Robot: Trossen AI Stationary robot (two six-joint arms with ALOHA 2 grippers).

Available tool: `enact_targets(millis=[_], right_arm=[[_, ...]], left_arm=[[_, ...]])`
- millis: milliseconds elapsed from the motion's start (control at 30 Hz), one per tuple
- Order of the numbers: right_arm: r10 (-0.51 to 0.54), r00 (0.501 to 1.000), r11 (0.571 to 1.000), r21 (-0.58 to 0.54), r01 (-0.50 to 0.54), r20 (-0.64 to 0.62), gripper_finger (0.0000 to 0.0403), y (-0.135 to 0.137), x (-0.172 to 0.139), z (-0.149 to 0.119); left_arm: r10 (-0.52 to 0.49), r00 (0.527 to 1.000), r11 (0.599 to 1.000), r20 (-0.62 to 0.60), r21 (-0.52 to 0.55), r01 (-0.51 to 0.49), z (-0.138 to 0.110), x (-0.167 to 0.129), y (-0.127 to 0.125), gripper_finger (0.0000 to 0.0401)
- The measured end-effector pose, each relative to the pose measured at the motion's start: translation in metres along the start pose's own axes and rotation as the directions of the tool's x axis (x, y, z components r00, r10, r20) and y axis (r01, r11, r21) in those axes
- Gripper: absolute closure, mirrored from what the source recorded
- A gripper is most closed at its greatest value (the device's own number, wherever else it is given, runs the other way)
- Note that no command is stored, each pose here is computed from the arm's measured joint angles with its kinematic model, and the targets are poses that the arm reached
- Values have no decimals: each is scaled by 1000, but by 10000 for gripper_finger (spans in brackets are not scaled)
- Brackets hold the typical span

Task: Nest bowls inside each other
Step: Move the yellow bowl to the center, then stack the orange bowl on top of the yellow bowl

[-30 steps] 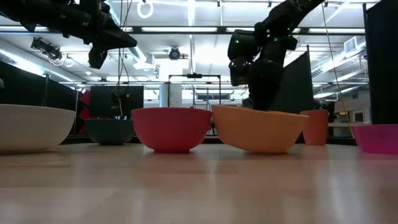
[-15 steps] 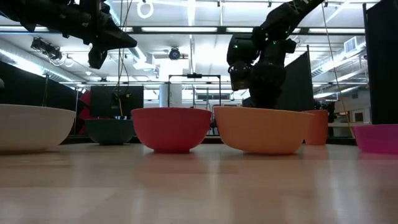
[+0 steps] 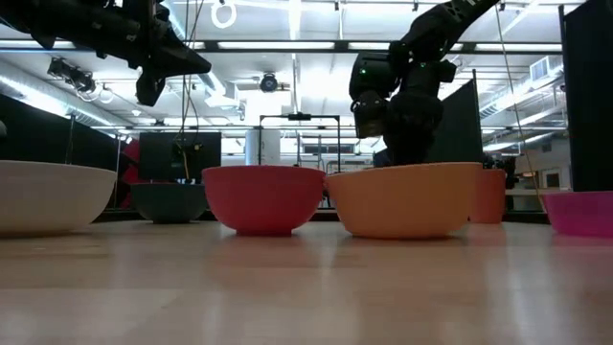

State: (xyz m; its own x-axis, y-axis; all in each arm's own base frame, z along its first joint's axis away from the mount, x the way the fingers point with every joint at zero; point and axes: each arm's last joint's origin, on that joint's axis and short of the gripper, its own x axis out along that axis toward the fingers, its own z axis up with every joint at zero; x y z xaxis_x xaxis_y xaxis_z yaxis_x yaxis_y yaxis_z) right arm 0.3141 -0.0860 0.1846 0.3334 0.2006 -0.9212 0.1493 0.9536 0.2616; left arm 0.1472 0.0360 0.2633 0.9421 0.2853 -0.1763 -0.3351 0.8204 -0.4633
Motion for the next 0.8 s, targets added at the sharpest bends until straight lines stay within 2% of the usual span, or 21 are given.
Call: enact_targets(millis=[133,667,800], right_arm=[[-6,1000,1000,-5,6,29,300,0,-6,7],[-26,956,1000,16,22,292,219,4,-56,58],[-23,943,999,37,12,333,232,4,-58,62]], left_arm=[[0,1000,1000,-1,0,0,0,0,0,399],[4,1000,1000,-8,1,-4,-1,0,0,400],[4,1000,1000,-8,1,-4,-1,0,0,399]])
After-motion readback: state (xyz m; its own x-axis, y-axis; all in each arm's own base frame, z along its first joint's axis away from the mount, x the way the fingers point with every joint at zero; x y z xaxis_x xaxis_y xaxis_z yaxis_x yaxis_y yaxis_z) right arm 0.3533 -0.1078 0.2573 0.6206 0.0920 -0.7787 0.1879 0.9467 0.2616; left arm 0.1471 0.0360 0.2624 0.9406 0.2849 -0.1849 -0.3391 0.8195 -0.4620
